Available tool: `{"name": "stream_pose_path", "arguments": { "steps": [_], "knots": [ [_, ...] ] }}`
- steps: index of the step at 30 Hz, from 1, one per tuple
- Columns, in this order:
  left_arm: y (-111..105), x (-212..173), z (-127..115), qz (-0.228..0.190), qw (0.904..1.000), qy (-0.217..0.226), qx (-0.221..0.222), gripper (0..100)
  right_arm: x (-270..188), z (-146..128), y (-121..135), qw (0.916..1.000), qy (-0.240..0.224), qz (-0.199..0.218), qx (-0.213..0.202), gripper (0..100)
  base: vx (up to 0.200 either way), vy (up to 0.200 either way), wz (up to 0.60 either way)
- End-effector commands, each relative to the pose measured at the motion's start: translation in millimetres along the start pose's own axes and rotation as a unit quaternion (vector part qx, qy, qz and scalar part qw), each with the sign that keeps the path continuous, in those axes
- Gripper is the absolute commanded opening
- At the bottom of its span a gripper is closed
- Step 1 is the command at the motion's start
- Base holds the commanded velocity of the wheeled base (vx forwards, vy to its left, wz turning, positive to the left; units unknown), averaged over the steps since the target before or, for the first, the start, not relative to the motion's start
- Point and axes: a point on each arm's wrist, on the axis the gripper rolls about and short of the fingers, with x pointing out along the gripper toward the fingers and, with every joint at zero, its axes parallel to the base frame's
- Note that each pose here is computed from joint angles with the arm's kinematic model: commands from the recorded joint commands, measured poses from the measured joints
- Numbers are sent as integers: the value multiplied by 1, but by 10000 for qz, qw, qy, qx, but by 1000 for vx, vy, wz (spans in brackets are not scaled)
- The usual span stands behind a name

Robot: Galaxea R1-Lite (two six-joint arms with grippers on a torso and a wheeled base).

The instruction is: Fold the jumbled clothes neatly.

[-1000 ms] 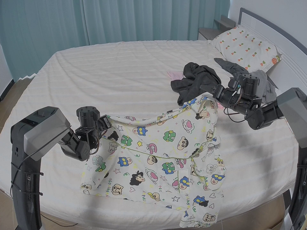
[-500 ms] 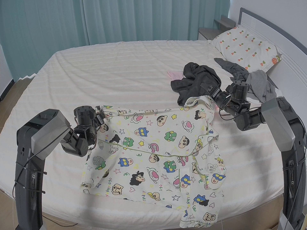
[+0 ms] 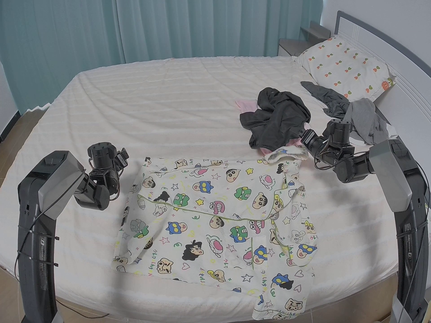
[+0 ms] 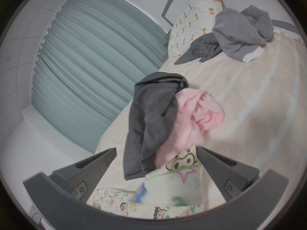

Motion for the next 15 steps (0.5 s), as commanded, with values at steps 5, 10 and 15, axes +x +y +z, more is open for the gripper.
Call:
{"name": "stream_pose_path", "arguments": {
  "steps": [5,10,15],
  "knots": [
    [13,-12,3,42,9996,262,-41,100,6,1,-21,9957,-258,-209,-864,100,0,0,0],
    [18,-31,10,-44,9987,500,-61,100,-9,10,-29,9955,-83,-530,-776,100,0,0,0],
    [29,-79,27,-754,9866,1320,-595,100,-61,15,-55,9942,769,-481,-575,100,0,0,0]
  ]
}}
